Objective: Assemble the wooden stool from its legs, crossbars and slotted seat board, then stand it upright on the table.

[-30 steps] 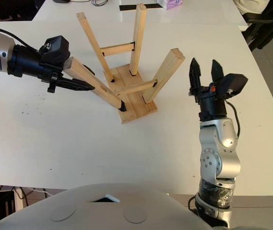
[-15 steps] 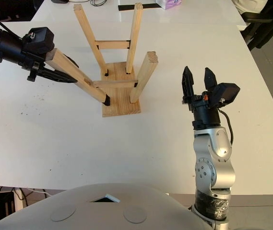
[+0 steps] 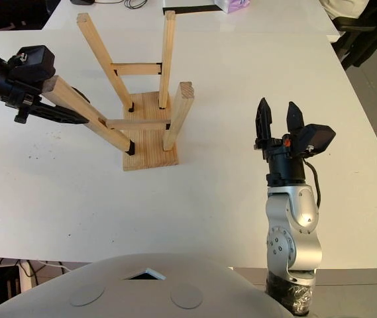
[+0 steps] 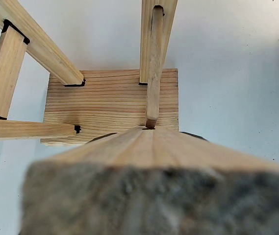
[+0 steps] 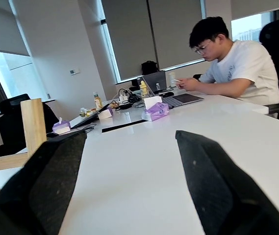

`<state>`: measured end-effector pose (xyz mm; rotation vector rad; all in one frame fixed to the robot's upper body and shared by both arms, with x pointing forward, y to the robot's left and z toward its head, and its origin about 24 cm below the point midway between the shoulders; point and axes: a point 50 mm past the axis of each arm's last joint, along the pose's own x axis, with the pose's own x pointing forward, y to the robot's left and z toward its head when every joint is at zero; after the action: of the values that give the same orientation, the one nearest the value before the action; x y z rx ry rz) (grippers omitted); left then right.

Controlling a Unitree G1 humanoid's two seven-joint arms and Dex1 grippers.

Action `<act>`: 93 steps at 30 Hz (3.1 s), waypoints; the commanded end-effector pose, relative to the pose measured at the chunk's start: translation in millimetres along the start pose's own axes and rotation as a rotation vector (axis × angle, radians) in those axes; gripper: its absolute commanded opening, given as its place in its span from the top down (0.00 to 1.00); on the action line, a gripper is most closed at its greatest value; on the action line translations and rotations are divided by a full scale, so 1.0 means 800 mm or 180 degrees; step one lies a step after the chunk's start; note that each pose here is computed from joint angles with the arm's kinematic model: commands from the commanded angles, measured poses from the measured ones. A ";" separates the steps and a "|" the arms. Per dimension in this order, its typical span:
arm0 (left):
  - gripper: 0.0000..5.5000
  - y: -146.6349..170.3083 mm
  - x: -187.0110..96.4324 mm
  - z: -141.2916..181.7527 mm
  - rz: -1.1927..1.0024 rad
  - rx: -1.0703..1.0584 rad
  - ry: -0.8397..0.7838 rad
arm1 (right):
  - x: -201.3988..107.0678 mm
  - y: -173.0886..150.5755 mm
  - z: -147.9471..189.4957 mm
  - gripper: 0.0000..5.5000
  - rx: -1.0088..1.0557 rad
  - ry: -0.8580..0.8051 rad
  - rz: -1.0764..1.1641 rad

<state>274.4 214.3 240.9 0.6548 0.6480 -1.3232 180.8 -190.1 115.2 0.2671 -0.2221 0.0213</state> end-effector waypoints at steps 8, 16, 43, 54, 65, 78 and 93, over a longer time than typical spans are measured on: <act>0.63 -0.004 0.020 -0.006 0.0046 -0.0195 0.0016 | 0.005 0.009 -0.002 0.39 -0.0045 0.0003 0.0062; 0.63 -0.002 0.021 0.001 0.0112 -0.0147 0.0007 | 0.014 0.034 0.026 0.39 -0.0013 -0.0291 0.0300; 0.63 -0.014 0.038 0.011 0.0113 -0.0162 -0.0127 | 0.067 0.244 -0.030 1.00 -0.0685 0.0920 0.1084; 0.63 -0.013 0.041 0.018 0.0061 -0.0035 -0.0095 | 0.037 0.235 -0.061 1.00 -0.0630 0.1421 0.1144; 0.63 -0.014 0.045 0.015 0.0039 -0.0099 -0.0086 | 0.067 0.238 0.020 1.00 -0.1129 -0.0013 0.1212; 0.63 -0.020 0.050 0.011 0.0048 -0.0184 -0.0102 | 0.033 0.240 0.023 1.00 -0.0142 0.0675 0.1500; 0.63 -0.017 0.049 0.029 0.0013 -0.0085 -0.0186 | 0.013 0.218 -0.050 1.00 -0.0457 0.1444 0.1053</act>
<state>267.6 178.5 227.5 0.6242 0.6190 -1.2590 200.1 -29.9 124.8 -0.0354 0.1337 0.3504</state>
